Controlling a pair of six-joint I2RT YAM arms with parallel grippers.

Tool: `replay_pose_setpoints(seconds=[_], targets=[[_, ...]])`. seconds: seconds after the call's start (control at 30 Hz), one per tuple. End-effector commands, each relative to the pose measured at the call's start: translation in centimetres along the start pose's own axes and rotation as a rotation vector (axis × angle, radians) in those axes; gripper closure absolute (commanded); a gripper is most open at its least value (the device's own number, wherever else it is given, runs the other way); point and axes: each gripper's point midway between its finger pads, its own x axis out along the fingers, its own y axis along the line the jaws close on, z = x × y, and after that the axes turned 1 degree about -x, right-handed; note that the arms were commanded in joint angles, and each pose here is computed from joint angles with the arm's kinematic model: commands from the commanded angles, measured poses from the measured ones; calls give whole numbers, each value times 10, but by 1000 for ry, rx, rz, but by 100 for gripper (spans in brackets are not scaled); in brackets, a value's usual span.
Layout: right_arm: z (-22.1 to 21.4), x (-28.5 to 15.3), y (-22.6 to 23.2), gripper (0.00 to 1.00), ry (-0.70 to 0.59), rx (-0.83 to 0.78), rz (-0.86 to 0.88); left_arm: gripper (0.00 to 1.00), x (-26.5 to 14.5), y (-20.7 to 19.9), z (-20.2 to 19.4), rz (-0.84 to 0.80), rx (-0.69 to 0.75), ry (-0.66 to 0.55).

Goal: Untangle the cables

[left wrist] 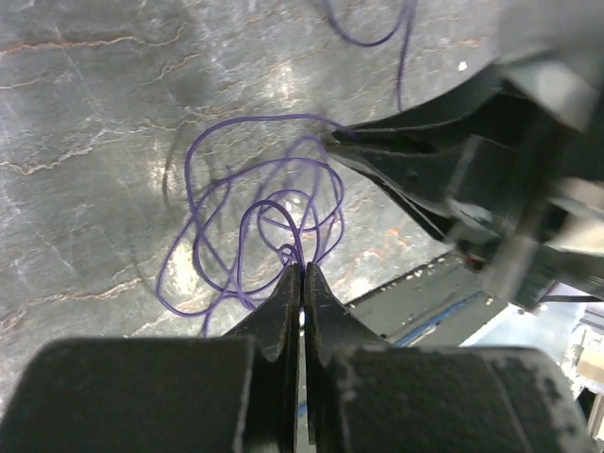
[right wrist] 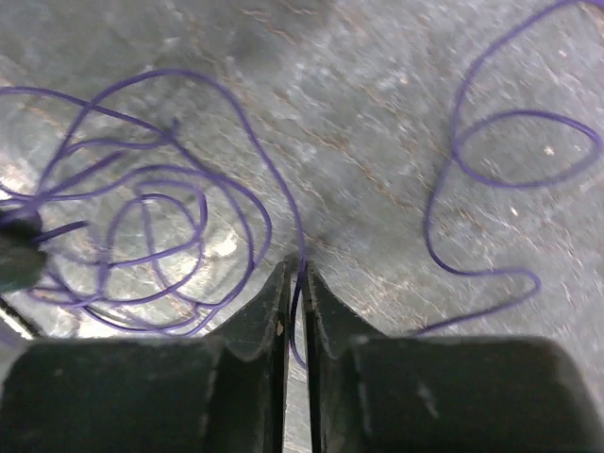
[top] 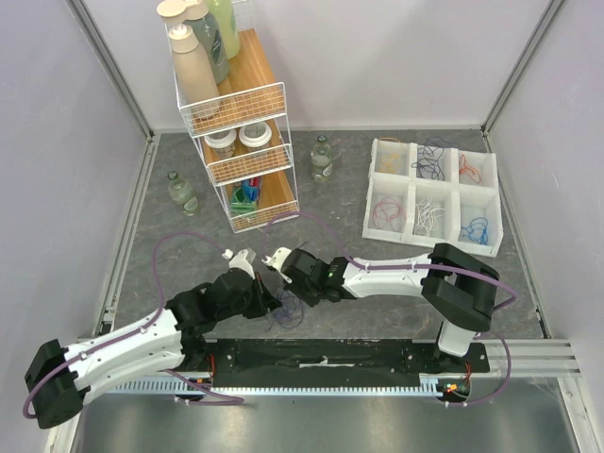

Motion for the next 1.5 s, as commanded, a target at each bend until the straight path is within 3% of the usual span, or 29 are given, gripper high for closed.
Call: replay_pose_setpoints(seconds=[0.0, 0.2, 0.37, 0.53, 0.73, 0.93, 1.07, 1.27, 1.47], targets=[[-3, -13, -49, 98, -10, 33, -309, 98, -30, -22, 29, -28, 11, -90], [13, -98, -120, 100, -228, 268, -637, 98, -87, -35, 81, -7, 113, -300], [15, -220, -184, 100, -489, 523, -866, 98, -131, -42, 125, 58, 201, -466], [10, -311, -207, 100, -710, 671, -945, 98, -156, -45, 151, 100, 230, -582], [22, -328, -198, 100, -809, 695, -829, 98, -148, -48, 144, 62, 207, -554], [76, -316, -159, 100, -866, 500, -516, 56, -114, -55, 101, -25, 274, -337], [99, -319, -143, 100, -882, 443, -409, 38, -101, -69, 87, -133, 372, -290], [123, -348, -127, 100, -955, 418, -301, 30, -66, -100, 67, -280, 409, -188], [155, -392, -111, 100, -1059, 433, -171, 30, -54, -146, 79, -498, 539, -315]])
